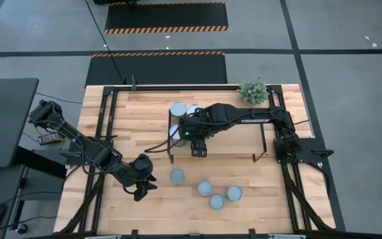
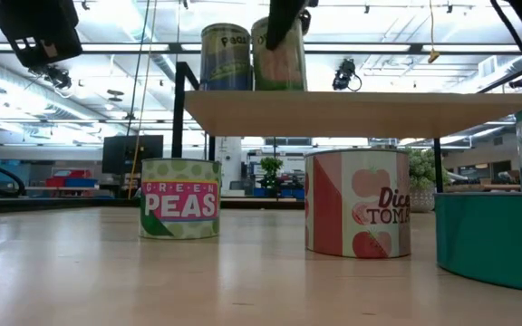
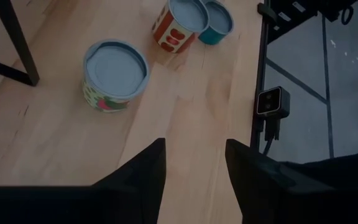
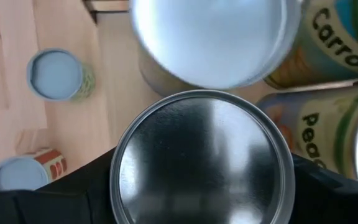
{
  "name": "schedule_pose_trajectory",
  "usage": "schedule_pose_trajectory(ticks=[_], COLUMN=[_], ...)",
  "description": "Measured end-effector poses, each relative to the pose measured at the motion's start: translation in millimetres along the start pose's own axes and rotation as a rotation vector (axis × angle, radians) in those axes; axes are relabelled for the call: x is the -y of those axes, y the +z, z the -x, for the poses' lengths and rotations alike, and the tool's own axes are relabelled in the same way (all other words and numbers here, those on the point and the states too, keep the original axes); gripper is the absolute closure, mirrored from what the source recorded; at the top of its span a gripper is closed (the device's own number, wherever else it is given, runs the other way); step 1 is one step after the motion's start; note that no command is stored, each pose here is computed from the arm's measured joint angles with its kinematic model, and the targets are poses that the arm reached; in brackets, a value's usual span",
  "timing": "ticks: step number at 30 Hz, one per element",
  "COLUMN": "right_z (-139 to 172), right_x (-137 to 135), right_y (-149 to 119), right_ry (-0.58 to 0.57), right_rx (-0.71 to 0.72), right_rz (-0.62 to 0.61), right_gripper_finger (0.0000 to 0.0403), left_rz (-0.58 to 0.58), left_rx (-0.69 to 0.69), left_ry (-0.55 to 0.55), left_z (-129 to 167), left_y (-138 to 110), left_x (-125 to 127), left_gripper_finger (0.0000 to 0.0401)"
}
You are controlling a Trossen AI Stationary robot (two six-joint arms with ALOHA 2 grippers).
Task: Pick and place cans onto a shelf
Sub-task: Put the canned oranges on the shelf
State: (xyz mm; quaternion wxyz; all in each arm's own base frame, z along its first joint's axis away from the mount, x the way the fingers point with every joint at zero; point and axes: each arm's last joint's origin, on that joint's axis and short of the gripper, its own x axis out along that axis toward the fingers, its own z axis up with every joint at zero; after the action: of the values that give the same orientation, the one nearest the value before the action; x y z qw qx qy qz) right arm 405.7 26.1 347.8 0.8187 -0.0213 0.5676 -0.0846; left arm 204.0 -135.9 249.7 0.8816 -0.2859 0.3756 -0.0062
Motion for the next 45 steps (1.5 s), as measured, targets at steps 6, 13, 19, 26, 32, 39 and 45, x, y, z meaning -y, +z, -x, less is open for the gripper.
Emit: schedule_pose_trajectory(ticks=[6, 13, 19, 26, 32, 39, 45], right_z=[-1.3, -1.4, -1.2, 8.8, 20.1, 37.2, 61.7], right_x=[6.9, 6.5, 6.8, 3.4, -0.2, -0.6, -7.1], right_y=[-0.1, -0.2, -0.2, 0.0, 3.7, 4.4, -10.5], right_ry=[0.001, 0.001, -0.005, -0.030, -0.092, -0.094, -0.094], right_rx=[-0.013, -0.013, -0.014, 0.004, 0.072, 0.134, 0.132], right_rz=[-0.038, -0.050, -0.049, -0.038, -0.017, -0.042, -0.050], right_gripper_finger=[0.0070, 0.0032, 0.0028, 0.0030, 0.0030, 0.0030, 0.0030], left_rz=[-0.001, -0.002, -0.009, -0.020, -0.042, -0.047, -0.048], left_rx=[-0.001, -0.001, -0.016, -0.031, -0.028, -0.029, -0.029], left_ry=[0.000, 0.000, -0.011, -0.021, -0.019, -0.017, -0.016], left_z=[0.0, 0.0, 0.0, 0.0, 0.0, 0.0, 0.0], left_y=[0.0, 0.0, -0.4, -0.9, -0.9, -0.9, -1.0], left_x=[0.0, 0.0, 0.3, 0.5, 0.5, 0.2, 0.2], left_gripper_finger=[0.0229, 0.0229, 0.0229, 0.0229, 0.0229, 0.0229, 0.0229])
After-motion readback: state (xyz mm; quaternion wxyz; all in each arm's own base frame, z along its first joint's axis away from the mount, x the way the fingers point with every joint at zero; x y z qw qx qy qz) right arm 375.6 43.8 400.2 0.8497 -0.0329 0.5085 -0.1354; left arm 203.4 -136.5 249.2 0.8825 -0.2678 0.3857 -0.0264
